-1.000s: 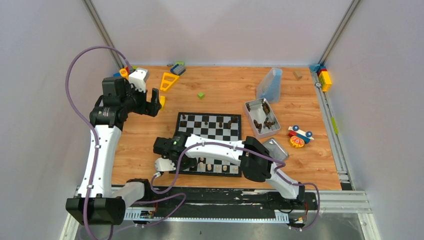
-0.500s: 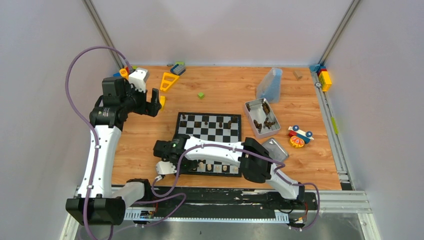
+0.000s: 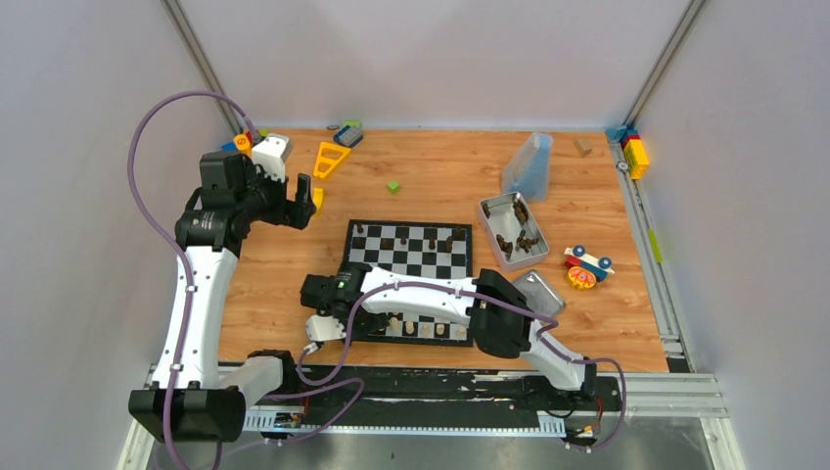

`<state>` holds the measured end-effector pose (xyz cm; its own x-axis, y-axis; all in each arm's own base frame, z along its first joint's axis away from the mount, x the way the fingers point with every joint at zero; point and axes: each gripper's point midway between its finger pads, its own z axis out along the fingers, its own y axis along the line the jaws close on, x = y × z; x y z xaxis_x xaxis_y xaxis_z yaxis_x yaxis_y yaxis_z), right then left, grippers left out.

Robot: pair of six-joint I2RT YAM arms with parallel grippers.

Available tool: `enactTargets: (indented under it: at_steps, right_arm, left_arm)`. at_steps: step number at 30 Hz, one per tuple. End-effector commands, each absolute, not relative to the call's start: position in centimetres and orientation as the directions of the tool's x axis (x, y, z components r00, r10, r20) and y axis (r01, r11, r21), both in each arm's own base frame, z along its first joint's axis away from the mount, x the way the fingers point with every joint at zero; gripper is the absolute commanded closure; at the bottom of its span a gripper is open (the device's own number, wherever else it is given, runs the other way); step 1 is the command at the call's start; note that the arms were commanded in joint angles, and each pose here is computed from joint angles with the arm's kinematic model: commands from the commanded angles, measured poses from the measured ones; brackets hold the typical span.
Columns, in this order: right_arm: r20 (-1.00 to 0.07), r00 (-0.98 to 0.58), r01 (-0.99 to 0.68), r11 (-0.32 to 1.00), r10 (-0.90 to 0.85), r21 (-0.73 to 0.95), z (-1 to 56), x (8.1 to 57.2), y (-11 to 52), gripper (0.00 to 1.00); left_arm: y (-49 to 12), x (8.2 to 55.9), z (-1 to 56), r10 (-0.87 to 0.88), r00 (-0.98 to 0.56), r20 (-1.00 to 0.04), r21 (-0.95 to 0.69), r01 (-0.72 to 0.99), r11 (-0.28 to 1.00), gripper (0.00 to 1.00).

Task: Set up the chess pieces on the board
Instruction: Place the chess piece on the chessboard.

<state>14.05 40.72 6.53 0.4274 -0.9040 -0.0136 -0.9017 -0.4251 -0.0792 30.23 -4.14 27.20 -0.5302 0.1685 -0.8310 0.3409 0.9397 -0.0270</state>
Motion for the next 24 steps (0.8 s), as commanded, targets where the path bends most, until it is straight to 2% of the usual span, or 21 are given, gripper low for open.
enactTargets:
  at_steps: [1, 13, 21, 24]
  right_arm:
    - [-0.02, 0.427, -0.9, -0.423, -0.904, -0.104, 6.67, 14.15, 41.6, 0.82]
    - [-0.057, 0.42, -0.903, -0.412, -0.906, -0.119, 7.34, 14.17, 42.53, 0.73]
    - [-0.026, 0.415, -0.905, -0.409, -0.91, -0.122, 6.96, 14.36, 41.8, 0.73]
    - [-0.025, 0.415, -0.905, -0.409, -0.91, -0.118, 6.88, 14.29, 41.7, 0.77]
  left_arm:
    - [-3.82, 30.22, 28.28, 0.185, -0.484, -0.855, 0.008, 0.345, 0.939, 0.0]
    - [-3.72, 30.2, 28.3, 0.188, -0.484, -0.855, 0.013, 0.341, 0.94, 0.0]
    - [-3.63, 30.13, 28.4, 0.19, -0.483, -0.855, 0.018, 0.339, 0.941, 0.0]
    - [-3.64, 30.14, 28.4, 0.19, -0.482, -0.855, 0.018, 0.339, 0.941, 0.0]
